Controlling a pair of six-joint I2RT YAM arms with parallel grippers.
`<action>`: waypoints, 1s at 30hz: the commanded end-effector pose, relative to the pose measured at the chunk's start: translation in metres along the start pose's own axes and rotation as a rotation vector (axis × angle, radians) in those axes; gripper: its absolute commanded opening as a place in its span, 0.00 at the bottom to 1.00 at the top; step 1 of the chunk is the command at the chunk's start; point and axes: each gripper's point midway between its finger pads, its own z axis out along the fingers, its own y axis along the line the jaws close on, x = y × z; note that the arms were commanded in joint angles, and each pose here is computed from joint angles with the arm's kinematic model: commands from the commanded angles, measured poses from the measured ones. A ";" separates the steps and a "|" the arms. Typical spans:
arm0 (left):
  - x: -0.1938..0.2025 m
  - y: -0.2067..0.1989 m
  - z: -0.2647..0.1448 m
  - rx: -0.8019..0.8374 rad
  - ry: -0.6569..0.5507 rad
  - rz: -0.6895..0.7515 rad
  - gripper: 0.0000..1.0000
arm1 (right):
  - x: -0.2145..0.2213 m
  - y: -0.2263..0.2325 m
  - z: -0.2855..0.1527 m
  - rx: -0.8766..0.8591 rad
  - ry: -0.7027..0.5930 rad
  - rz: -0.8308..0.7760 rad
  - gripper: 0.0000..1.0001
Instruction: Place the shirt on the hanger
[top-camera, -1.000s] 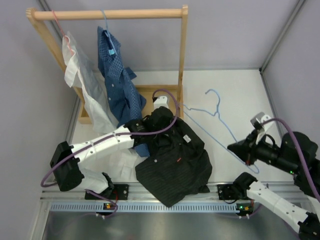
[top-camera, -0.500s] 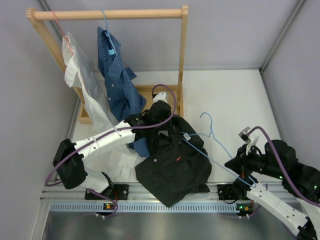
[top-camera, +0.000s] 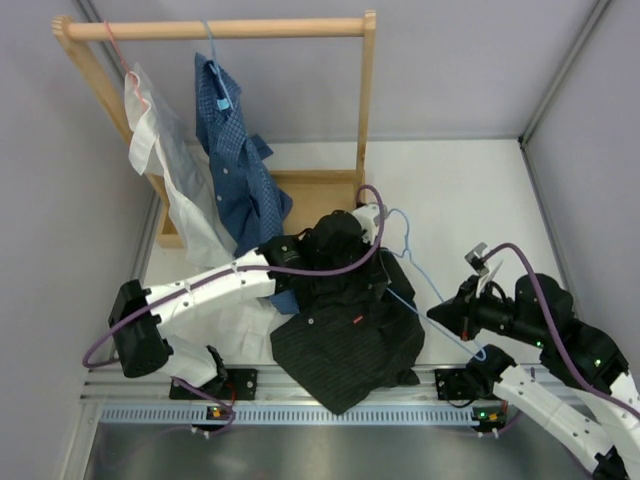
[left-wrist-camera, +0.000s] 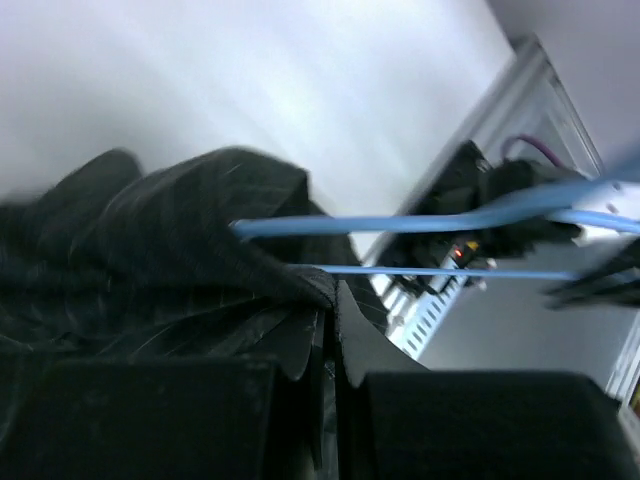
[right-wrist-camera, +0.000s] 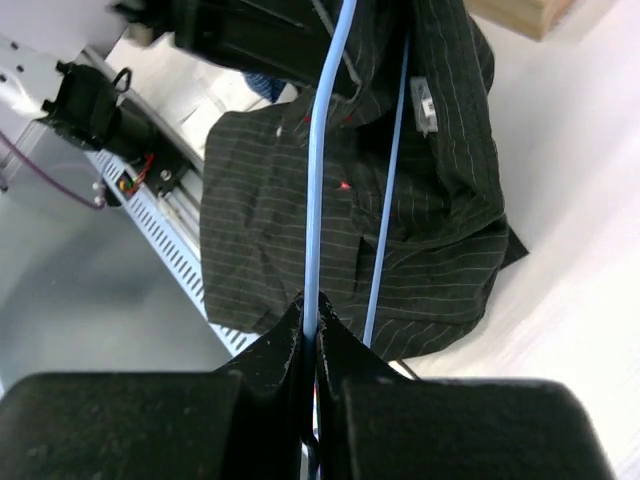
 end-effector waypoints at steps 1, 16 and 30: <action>-0.016 -0.090 -0.051 0.255 -0.044 0.228 0.00 | -0.031 0.026 -0.002 -0.139 -0.148 -0.045 0.00; -0.091 -0.113 -0.110 -0.007 -0.275 0.313 0.00 | -0.078 0.011 -0.083 0.006 -0.608 -0.074 0.00; -0.063 -0.126 -0.093 0.030 -0.199 0.529 0.00 | -0.047 0.053 -0.029 -0.286 -0.342 -0.180 0.00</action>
